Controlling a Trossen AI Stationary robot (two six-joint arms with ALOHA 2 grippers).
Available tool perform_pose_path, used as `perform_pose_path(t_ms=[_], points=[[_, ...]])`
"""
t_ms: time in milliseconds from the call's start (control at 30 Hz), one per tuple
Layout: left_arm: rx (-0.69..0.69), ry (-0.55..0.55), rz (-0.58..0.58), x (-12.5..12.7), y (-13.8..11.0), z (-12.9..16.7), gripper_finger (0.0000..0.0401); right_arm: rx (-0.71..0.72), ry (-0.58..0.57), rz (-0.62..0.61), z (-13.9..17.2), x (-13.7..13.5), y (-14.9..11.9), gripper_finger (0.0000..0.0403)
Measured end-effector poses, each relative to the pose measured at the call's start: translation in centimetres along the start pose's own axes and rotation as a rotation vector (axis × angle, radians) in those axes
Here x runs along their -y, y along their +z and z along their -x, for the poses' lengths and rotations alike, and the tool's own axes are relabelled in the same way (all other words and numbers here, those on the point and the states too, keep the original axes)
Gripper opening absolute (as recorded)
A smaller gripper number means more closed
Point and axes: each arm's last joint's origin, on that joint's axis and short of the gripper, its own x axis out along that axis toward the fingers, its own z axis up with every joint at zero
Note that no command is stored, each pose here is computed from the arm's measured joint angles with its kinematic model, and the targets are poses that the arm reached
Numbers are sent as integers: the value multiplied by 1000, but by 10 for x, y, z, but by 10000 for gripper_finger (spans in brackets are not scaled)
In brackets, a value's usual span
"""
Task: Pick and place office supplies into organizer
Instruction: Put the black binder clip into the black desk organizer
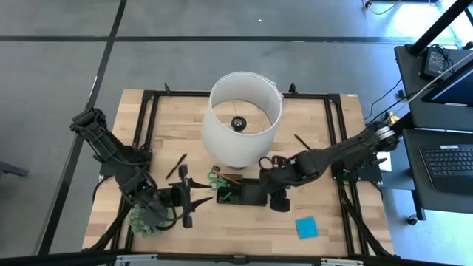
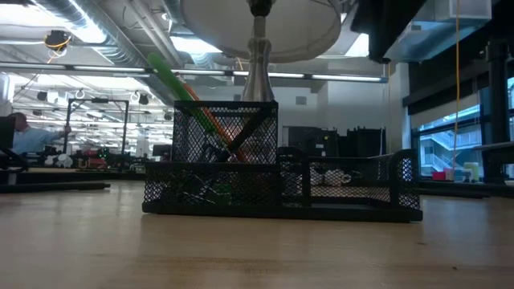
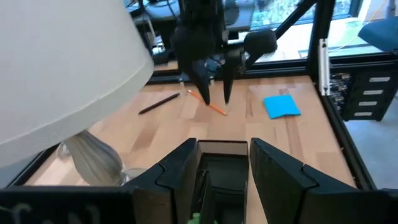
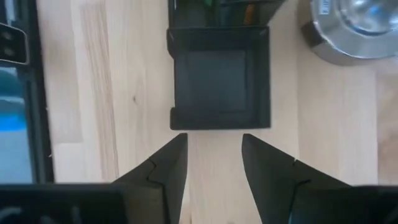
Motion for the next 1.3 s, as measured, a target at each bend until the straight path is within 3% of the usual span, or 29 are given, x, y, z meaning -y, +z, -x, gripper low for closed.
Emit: perform_pose_path(t_ms=[300,733,967,1133,1300], points=[[-33,68,53,-13,-1,-14,143,171,43,-38,26,24,-41,154],[-85,168,106,-39,-1,-38,143,319,110,-166,13,65,-111,154],[-165,185,189,-60,-3,-29,143,366,122,-166,13,74,-126,154],[-317,171,161,-70,-14,-24,143,383,118,-106,14,75,-127,154],[-484,248,222,-84,-29,-21,143,391,118,-89,14,75,-126,154]])
